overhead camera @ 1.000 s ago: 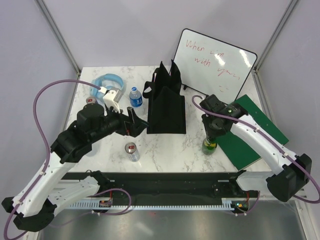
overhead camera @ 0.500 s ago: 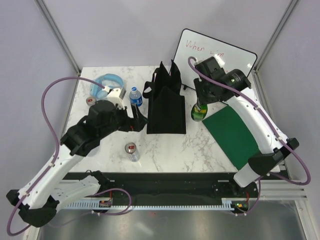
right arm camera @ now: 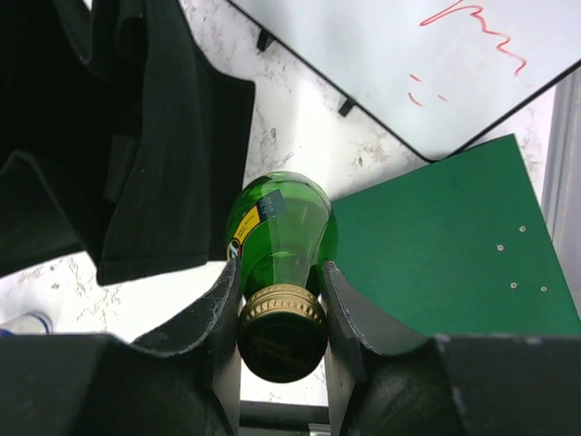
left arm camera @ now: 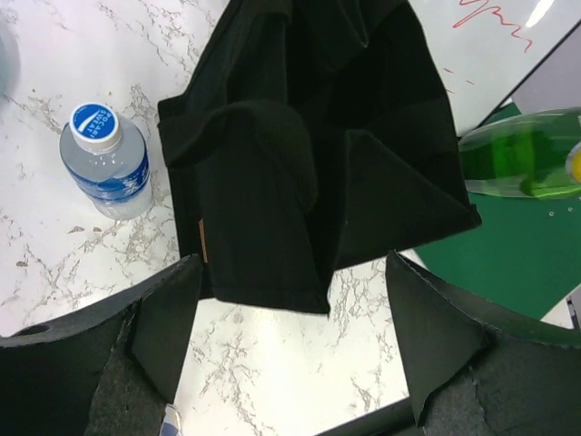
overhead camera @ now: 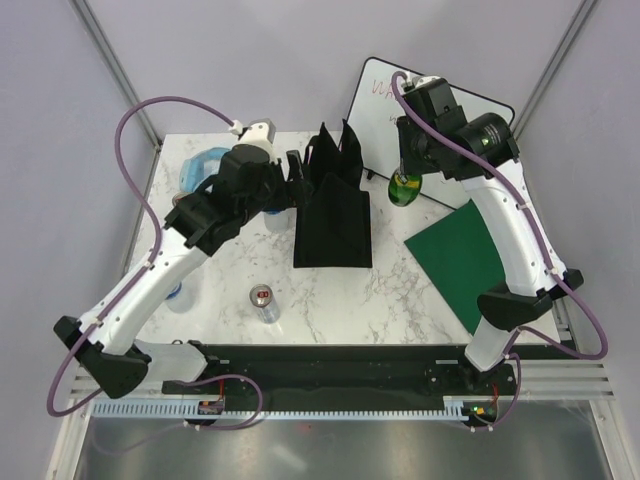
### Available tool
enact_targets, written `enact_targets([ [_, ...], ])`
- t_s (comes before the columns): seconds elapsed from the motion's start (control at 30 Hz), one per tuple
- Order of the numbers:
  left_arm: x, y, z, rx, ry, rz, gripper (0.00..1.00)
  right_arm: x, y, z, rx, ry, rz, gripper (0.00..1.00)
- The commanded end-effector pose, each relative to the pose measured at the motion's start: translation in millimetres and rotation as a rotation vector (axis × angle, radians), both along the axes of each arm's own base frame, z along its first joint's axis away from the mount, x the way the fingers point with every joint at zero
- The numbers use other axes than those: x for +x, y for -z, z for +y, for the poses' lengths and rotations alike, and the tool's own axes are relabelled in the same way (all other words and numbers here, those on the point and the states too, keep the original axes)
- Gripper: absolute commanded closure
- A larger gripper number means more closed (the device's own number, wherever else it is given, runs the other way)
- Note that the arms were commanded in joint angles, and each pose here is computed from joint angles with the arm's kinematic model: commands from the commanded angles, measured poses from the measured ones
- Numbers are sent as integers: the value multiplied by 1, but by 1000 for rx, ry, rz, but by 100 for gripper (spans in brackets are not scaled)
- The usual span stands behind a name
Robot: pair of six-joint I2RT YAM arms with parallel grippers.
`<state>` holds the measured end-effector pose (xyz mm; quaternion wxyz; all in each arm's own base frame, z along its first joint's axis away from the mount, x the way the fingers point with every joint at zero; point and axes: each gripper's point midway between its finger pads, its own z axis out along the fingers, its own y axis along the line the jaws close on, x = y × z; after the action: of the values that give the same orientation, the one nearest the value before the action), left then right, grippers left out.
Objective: Place the beverage into the canvas bag
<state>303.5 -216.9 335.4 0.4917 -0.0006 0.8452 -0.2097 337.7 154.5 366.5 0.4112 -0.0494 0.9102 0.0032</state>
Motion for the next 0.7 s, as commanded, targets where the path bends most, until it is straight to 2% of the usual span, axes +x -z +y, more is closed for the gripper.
enact_targets([
  [0.0,26,-2,-11,6,-38,-11,12,17,-59,-12,57,69,-226,100],
  [0.2,44,20,-20,87,-33,19,22,29,-81,0,112,30,-318,100],
  [0.3,45,25,-19,102,-40,26,33,32,-98,6,148,4,-384,100],
  [0.33,46,24,-19,107,-42,22,41,33,-103,6,150,-5,-399,100],
  [0.4,47,25,-19,114,-36,18,49,34,-117,11,181,-25,-446,100],
  [0.53,48,23,-24,139,13,6,72,35,-139,20,248,-64,-519,100],
  [0.67,44,21,-33,128,72,0,83,33,-162,29,318,-101,-587,100],
])
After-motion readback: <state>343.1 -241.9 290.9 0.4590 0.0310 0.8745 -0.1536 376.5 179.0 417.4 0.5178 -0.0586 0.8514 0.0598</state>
